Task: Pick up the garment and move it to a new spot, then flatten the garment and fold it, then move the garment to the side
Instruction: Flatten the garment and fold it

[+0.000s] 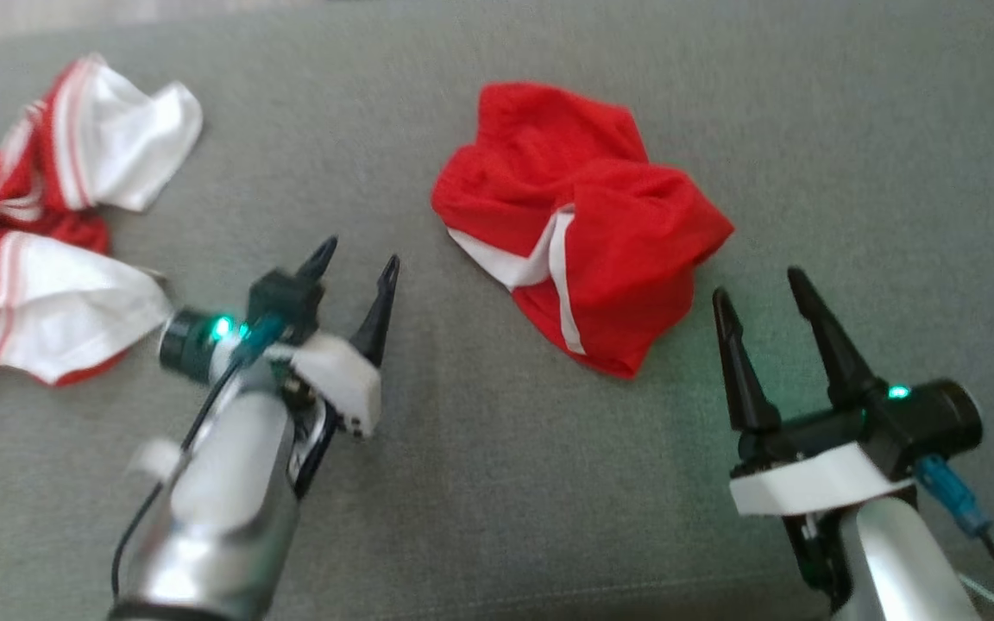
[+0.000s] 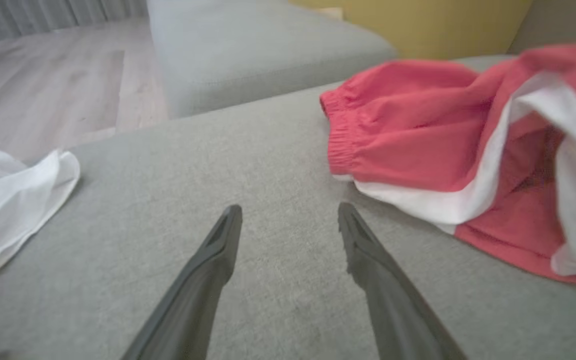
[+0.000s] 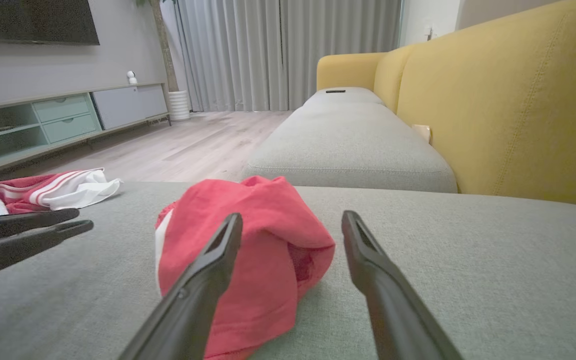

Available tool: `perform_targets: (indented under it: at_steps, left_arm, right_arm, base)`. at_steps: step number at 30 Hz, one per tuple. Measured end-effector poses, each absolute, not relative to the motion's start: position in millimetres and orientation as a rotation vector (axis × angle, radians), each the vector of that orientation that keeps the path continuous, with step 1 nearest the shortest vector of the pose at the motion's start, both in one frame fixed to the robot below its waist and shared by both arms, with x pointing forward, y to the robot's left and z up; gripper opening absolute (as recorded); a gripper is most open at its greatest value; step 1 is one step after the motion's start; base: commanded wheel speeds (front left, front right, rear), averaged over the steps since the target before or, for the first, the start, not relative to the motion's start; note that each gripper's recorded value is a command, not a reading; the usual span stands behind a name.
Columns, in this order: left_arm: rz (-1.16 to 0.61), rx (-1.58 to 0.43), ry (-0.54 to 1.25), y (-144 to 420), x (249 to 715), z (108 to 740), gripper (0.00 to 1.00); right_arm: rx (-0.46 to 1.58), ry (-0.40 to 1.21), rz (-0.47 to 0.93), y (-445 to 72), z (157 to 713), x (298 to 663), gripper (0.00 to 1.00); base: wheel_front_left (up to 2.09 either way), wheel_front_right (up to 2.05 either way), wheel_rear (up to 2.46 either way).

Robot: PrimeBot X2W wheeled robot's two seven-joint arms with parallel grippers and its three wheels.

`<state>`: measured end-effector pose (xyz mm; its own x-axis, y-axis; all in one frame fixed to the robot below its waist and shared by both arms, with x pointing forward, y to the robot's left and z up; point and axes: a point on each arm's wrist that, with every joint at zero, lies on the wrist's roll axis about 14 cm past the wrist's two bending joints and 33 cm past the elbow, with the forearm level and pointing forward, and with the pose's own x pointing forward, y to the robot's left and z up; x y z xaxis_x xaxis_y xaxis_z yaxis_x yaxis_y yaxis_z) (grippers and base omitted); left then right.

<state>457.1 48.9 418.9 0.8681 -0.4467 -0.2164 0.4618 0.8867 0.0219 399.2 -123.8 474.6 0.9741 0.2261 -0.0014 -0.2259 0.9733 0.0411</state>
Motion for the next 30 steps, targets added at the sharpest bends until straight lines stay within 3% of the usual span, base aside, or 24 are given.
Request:
perform_targets:
  at_steps: [6, 14, 20, 26, 27, 28, 30]
  left_arm:
    - [-0.556, 0.145, 0.305, 30, 482, 385, 1.0]
    - [-0.721, 0.161, 0.236, -24, 502, 393, 1.0]
    - [-0.795, 0.17, 0.258, -35, 496, 380, 1.0]
    - [-0.858, 0.193, 0.153, -53, 513, 404, 1.0]
    - [-0.867, 0.195, 0.13, -55, 515, 410, 0.45]
    - [-0.874, 0.198, 0.108, -57, 516, 416, 0.0]
    - [-0.9, 0.217, 0.08, -61, 514, 422, 0.0]
  right_arm:
    - [0.033, 0.042, 0.189, -138, 460, 410, 1.0]
    - [0.017, 0.071, 0.135, -157, 449, 413, 1.0]
    - [0.014, 0.079, 0.106, -167, 447, 414, 1.0]
    - [0.019, 0.086, 0.1, -170, 442, 419, 1.0]
    - [0.019, 0.077, 0.099, -170, 445, 422, 1.0]
    - [0.021, 0.069, 0.097, -171, 447, 423, 1.0]
    - [0.021, 0.06, 0.093, -173, 451, 423, 1.0]
  base:
    - [0.0, 0.0, 0.0]
    - [0.0, 0.0, 0.0]
    - [0.0, 0.0, 0.0]
    - [0.0, 0.0, 0.0]
    - [0.0, 0.0, 0.0]
    - [0.0, 0.0, 0.0]
    - [0.0, 0.0, 0.0]
